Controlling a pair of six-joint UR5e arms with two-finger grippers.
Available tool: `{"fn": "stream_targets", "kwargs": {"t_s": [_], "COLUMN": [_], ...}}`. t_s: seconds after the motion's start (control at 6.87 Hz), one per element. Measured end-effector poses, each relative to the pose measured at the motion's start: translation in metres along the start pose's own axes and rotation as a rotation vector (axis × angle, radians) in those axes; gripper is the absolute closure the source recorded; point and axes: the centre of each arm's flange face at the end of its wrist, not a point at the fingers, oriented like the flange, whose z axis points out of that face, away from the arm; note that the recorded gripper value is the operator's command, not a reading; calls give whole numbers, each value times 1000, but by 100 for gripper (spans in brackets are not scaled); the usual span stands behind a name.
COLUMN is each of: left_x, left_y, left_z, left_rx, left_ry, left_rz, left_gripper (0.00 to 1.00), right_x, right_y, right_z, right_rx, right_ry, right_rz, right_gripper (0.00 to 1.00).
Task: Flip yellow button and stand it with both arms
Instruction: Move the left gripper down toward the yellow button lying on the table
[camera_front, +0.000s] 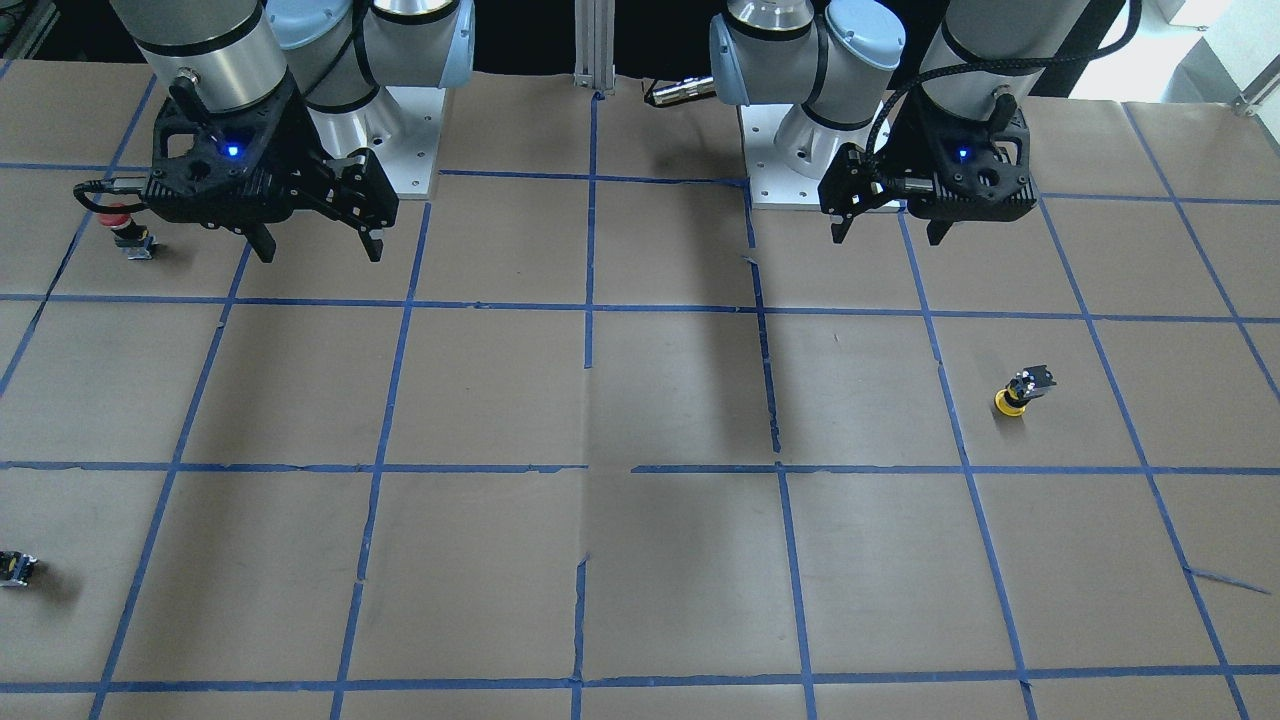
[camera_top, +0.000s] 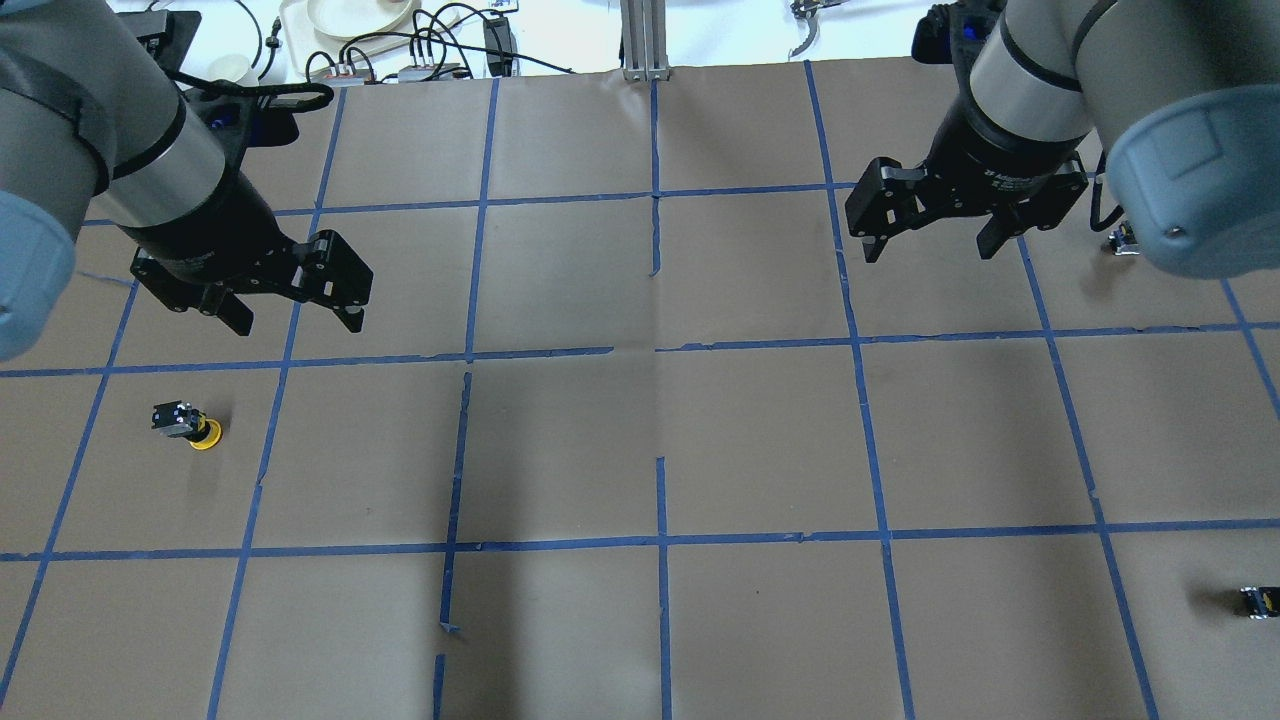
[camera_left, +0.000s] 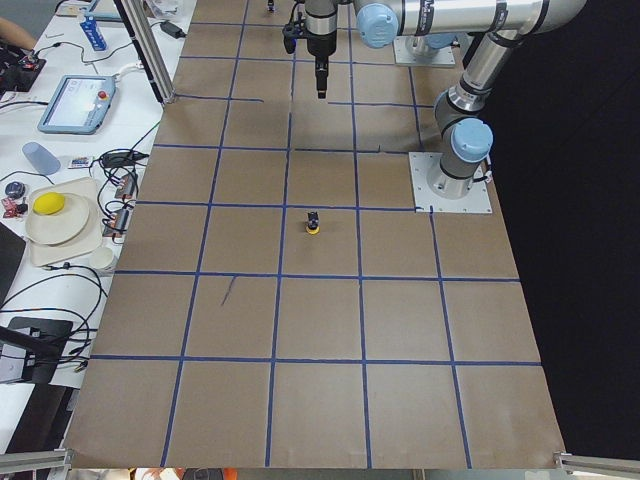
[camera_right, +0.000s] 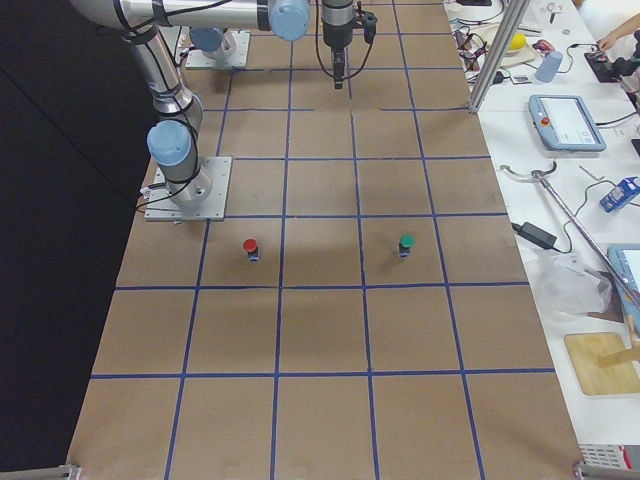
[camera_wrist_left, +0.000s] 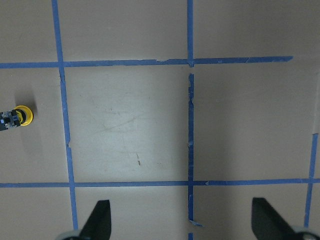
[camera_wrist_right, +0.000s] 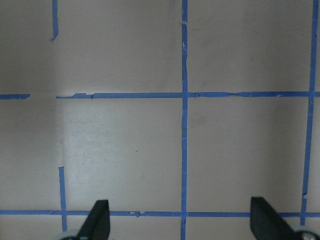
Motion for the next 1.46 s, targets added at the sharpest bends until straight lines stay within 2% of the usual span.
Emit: {"fn": "stream_targets", "kwargs": {"t_s": [1.02,1.46], "left_x": [-3,-43], "left_y": [2,0], "left_z": [6,15], "left_rx": [-10,-34], "left_ry": [-7,-43], "left_rz": [0,-59], "left_gripper": [0,0], "right_x": [0,0], "right_y": [1,0], "right_z": [-1,-1], "right_rx": [2,2], "right_ry": [2,0], "right_rz": [0,0], "right_gripper": [0,0]}}
